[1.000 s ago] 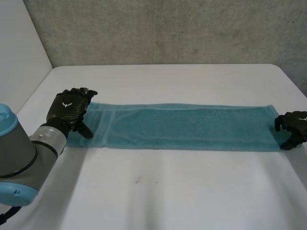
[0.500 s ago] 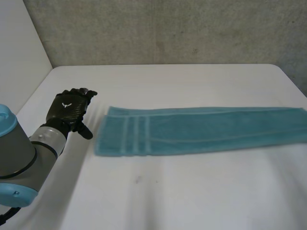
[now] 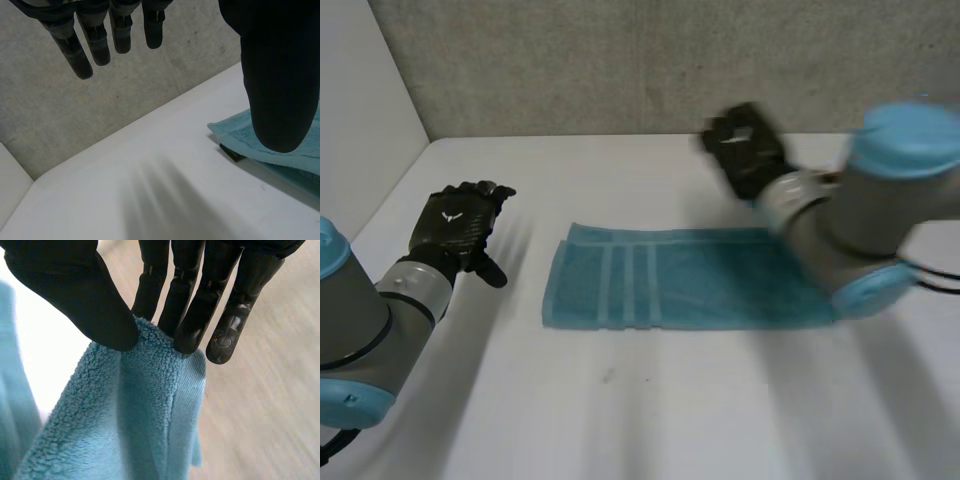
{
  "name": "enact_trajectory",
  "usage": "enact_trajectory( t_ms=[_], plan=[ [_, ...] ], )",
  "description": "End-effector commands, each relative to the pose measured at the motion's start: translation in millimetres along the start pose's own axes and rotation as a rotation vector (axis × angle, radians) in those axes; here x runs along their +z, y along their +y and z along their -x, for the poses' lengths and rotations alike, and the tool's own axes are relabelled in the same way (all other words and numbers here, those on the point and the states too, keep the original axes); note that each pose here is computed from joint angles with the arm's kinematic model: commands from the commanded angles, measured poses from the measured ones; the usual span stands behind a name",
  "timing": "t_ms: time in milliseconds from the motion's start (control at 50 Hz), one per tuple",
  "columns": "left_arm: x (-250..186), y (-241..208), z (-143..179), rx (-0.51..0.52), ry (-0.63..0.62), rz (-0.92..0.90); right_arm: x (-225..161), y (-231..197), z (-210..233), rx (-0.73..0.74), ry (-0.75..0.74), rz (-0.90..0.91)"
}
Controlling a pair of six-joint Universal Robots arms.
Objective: Fold the laundry
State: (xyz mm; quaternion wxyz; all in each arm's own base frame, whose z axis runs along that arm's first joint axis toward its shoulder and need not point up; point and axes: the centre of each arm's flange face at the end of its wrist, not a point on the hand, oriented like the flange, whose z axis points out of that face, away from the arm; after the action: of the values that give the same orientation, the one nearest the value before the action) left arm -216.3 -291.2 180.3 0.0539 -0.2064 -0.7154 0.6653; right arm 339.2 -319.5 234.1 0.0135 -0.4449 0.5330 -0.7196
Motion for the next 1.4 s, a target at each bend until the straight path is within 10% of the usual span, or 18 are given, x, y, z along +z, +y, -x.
enact_trajectory(
  t_ms=[20, 180, 360, 540, 1000, 1180, 1400],
  plan=[
    [0.2, -0.1, 1.2, -0.001, -0.004, 0.000, -4.2, -50.6, 132.5, 0.011, -0.271, -0.221],
    [-0.3, 0.3, 0.5, 0.000, -0.002, 0.002, -16.3, -23.3, 208.5, 0.014, -0.410, -0.159],
    [-1.0, -4.2, -4.9, 0.002, 0.022, -0.013, -14.9, -60.9, 135.8, 0.126, -0.188, -0.081],
    [3.7, -29.2, -28.0, 0.009, 0.087, -0.086, -43.0, 1.2, 41.7, 0.475, -0.038, 0.249],
    [15.1, -37.4, -47.7, -0.139, 0.163, 0.014, -78.4, 116.2, 9.6, 0.562, 0.064, 0.432],
    [0.5, -41.7, -39.4, -0.136, 0.144, 0.012, -38.5, 53.9, -17.9, 0.192, 0.113, 0.257],
    [-4.8, -62.4, -17.0, -0.145, 0.075, -0.047, -19.5, -50.4, 133.9, 0.064, -0.270, -0.006]
  ],
)
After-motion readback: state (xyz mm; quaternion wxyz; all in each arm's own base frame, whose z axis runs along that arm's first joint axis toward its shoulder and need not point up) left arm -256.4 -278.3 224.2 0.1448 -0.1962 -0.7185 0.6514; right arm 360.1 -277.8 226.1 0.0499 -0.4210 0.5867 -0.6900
